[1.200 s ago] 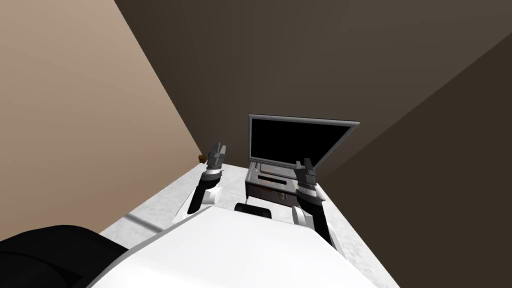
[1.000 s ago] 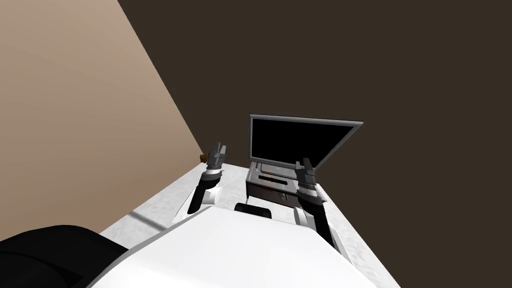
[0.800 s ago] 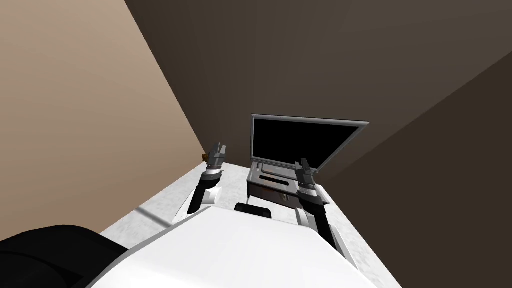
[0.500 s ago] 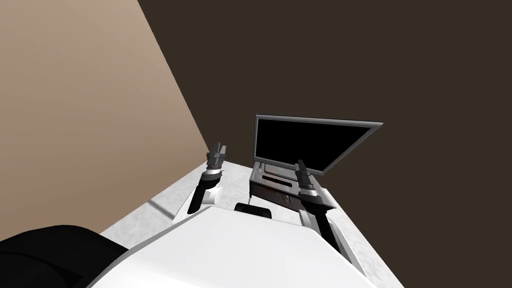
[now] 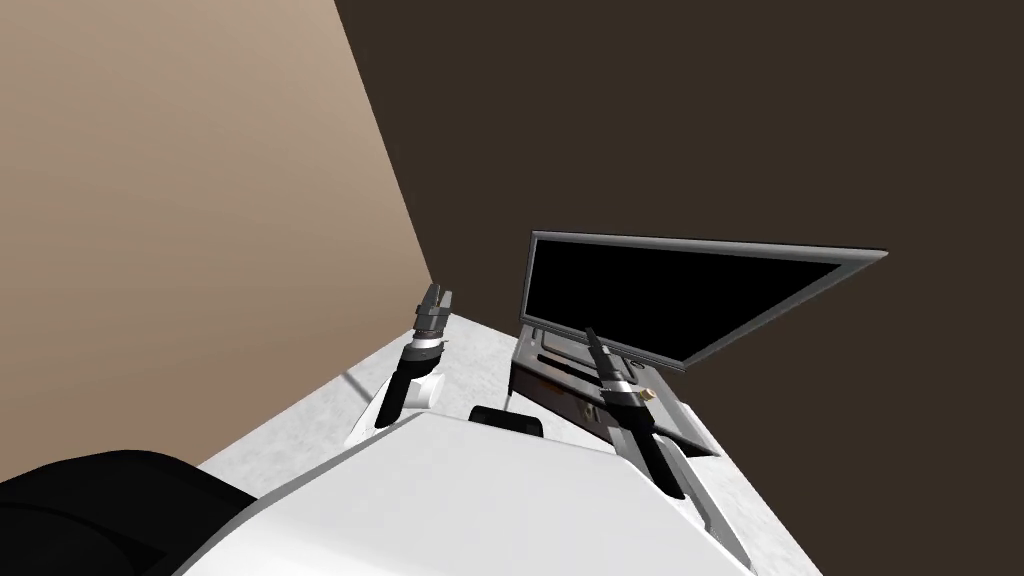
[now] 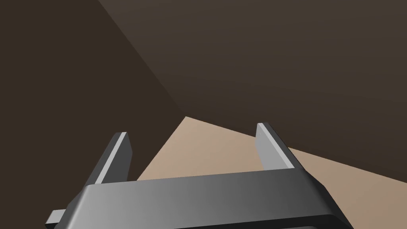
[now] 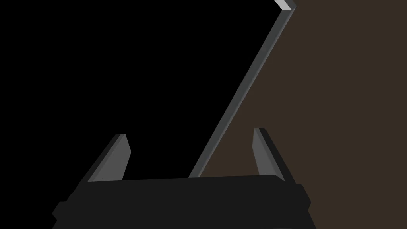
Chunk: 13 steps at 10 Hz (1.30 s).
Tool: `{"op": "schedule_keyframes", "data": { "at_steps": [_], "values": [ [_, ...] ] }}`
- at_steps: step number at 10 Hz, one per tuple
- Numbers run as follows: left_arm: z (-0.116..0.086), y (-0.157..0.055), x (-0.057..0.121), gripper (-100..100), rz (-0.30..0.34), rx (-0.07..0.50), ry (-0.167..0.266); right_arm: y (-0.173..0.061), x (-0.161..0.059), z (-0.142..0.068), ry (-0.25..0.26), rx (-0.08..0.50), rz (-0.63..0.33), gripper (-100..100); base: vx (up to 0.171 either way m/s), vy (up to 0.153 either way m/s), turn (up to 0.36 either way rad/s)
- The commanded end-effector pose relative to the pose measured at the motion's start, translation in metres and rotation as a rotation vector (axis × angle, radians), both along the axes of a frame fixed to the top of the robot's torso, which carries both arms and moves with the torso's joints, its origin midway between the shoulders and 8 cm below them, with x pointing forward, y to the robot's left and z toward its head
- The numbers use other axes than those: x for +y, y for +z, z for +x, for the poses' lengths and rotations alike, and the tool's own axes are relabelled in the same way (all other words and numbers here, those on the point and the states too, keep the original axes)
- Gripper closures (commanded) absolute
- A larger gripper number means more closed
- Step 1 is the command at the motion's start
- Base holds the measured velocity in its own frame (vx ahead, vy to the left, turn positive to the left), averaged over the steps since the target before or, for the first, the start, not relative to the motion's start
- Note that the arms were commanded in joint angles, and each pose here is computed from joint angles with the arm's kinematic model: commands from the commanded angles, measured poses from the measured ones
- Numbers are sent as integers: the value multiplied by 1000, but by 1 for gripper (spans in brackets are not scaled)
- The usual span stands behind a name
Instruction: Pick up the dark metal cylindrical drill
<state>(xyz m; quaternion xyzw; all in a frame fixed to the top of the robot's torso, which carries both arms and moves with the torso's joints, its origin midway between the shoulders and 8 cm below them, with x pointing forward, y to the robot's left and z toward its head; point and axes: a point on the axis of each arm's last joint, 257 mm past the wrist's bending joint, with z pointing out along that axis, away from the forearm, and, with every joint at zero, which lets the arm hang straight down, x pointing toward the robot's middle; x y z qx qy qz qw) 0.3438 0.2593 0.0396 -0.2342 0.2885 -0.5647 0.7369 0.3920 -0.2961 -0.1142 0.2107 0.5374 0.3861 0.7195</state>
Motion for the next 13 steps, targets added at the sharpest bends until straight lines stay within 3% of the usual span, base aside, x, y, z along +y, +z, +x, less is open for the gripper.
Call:
{"op": "schedule_keyframes", "data": {
  "at_steps": [1,3,4,7,10,12,13],
  "values": [
    [0,0,0,0,0,0,0,-27,-12,3,-18,68,-87,-100,11,58,248],
    [0,0,0,0,0,0,0,-63,-25,5,-34,156,-195,-100,7,62,316],
    [0,0,0,0,0,0,0,-66,-26,5,-36,162,-195,-100,14,35,104],
    [0,0,0,0,0,0,0,-126,-49,0,-50,310,-363,-100,17,34,294],
    [0,0,0,0,0,0,0,-152,-60,-5,-54,375,-420,-100,22,20,173],
    [0,0,0,0,0,0,0,-196,-79,-20,-49,490,-537,-100,22,20,334],
    [0,0,0,0,0,0,0,-198,-80,-20,-50,494,-537,-100,23,5,129]
  ]
}}
